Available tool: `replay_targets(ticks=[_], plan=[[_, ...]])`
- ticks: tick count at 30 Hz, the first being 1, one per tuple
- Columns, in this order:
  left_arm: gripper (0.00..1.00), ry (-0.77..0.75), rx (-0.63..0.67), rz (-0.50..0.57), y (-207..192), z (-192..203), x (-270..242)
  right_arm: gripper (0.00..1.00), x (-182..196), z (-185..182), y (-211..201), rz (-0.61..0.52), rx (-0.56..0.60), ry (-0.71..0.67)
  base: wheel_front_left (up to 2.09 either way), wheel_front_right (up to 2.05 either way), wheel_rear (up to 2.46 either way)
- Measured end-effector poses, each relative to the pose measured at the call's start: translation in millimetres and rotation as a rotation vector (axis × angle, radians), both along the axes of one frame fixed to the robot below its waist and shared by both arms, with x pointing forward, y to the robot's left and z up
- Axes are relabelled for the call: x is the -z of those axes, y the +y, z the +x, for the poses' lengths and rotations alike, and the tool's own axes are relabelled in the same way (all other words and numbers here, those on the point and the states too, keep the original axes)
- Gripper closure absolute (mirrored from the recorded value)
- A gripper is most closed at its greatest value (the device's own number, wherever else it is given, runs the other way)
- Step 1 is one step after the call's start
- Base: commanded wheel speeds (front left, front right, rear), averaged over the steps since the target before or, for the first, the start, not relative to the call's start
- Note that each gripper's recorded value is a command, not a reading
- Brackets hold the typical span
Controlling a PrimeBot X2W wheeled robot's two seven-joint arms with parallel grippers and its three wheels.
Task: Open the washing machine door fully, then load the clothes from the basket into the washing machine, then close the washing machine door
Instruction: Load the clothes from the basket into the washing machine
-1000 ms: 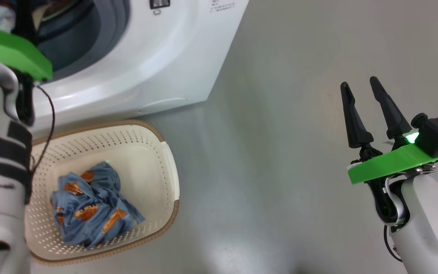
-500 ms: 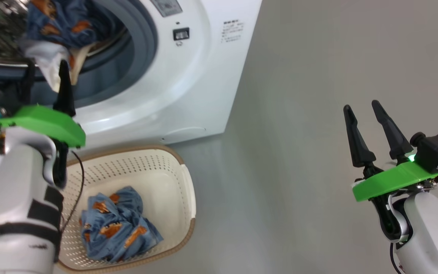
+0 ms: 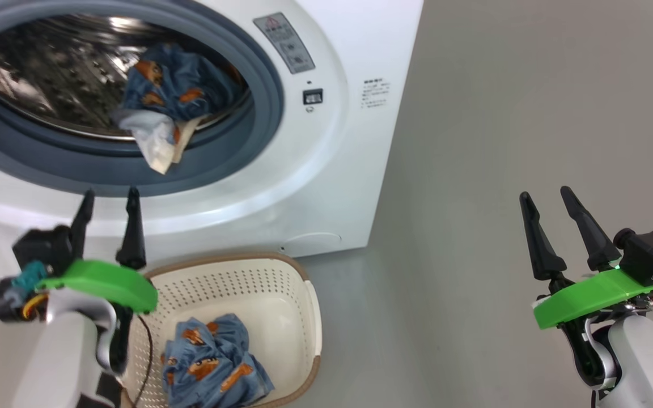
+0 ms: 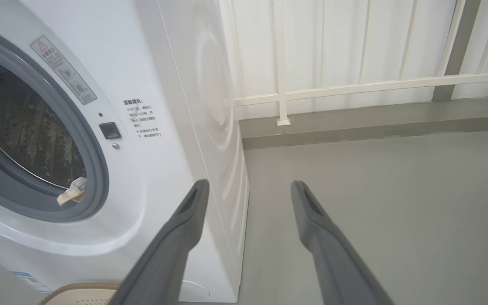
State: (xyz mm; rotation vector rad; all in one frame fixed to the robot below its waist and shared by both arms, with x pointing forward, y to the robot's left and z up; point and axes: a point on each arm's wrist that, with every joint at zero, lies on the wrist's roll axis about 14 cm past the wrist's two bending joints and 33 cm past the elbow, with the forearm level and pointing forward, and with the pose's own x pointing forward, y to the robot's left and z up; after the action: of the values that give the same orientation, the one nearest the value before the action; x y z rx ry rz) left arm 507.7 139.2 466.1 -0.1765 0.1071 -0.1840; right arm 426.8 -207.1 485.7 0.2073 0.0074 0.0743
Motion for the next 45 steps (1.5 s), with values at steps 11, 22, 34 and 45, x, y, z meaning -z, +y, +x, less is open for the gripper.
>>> replay_targets(ticks=[11, 22, 34, 45], plan=[[0.0, -0.05, -0.045, -0.017, 18.1, -41.6, -13.1, 0.0, -17.2, -3.1, 10.2, -0.005, -0.036, -0.045, 0.0, 0.0, 0.0], [0.0, -0.07, -0.085, -0.023, 28.4, -79.8, -14.7, 0.0, -19.8, -16.1, 10.5, -0.01, -0.041, -0.049, 0.0, 0.0, 0.0], [0.0, -0.084, -0.093, -0.02, 28.3, -82.1, -19.3, 0.0, -19.7, -16.8, 12.7, -0.018, -0.053, -0.047, 0.0, 0.0, 0.0], [0.0, -0.058, -0.082, -0.022, 22.5, -82.6, -11.9, 0.0, -14.2, -16.9, 12.6, -0.026, -0.059, -0.031, 0.0, 0.0, 0.0]])
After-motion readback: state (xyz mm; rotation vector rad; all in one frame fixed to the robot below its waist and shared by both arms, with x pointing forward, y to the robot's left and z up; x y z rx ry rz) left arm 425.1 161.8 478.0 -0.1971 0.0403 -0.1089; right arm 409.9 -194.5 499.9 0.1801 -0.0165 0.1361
